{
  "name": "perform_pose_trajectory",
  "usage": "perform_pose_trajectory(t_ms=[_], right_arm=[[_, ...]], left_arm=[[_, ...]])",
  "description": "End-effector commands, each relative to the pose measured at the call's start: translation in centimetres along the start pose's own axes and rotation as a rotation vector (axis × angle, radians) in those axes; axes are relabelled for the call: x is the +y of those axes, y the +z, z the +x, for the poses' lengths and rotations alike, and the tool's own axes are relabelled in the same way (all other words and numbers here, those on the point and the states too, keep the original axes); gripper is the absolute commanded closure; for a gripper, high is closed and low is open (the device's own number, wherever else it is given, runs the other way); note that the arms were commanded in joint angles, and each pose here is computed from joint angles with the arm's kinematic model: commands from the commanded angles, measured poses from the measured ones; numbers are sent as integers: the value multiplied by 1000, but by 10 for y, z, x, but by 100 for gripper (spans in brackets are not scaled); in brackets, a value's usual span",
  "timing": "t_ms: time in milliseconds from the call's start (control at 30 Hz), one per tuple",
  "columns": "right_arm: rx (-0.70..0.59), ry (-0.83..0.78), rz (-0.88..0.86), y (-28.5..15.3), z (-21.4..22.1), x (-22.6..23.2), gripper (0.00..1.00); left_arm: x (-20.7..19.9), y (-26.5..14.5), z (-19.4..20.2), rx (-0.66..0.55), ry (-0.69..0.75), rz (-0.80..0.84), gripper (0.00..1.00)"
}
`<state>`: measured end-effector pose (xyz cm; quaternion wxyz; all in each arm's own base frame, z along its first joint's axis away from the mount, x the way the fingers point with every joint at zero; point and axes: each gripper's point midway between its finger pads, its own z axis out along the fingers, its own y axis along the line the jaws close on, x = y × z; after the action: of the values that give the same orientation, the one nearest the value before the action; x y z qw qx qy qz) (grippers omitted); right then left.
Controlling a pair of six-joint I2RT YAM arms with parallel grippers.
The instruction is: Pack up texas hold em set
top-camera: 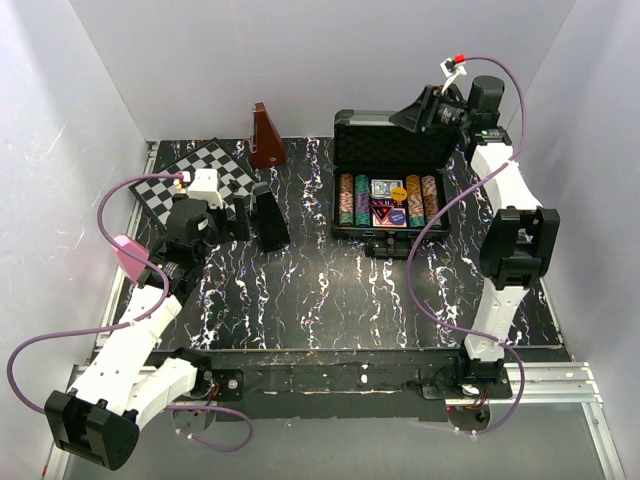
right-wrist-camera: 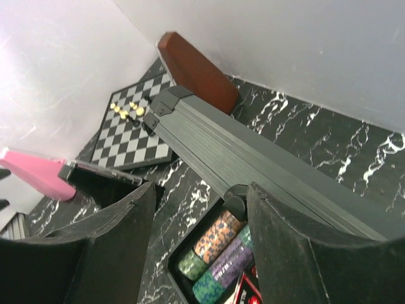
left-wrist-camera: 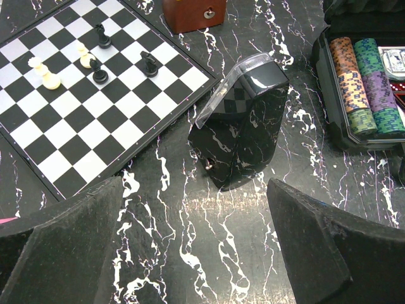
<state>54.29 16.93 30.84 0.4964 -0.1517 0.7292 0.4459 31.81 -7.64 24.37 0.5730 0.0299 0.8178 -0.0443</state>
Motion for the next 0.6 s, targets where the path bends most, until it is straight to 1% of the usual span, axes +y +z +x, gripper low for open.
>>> perform_pose_trajectory(t_ms=[0,133,200,267,367,500,567], right_arm=[[116,22,-21,-7,47,29,34],[179,18,5,-24,79,42,38],[189,17,17,-38,97,53,39],[185,-9,69,-57,110,63,39],[163,-70,210,-94,121,71,39],[97,-125,415,-147,126,77,34],[77,-123,483,-163,131,77,32]], left_arm=[[0,-2,-6,-22,3,3,2],[-2,-2,-5,-18,0,12,2],[-2,-3,-6,-22,-1,11,2],[-1,-4,-6,-25,-2,7,2],[1,-5,-8,-31,-4,-4,2],[2,-6,-9,-38,-7,-4,2],[3,-7,-10,-42,-5,-9,2]])
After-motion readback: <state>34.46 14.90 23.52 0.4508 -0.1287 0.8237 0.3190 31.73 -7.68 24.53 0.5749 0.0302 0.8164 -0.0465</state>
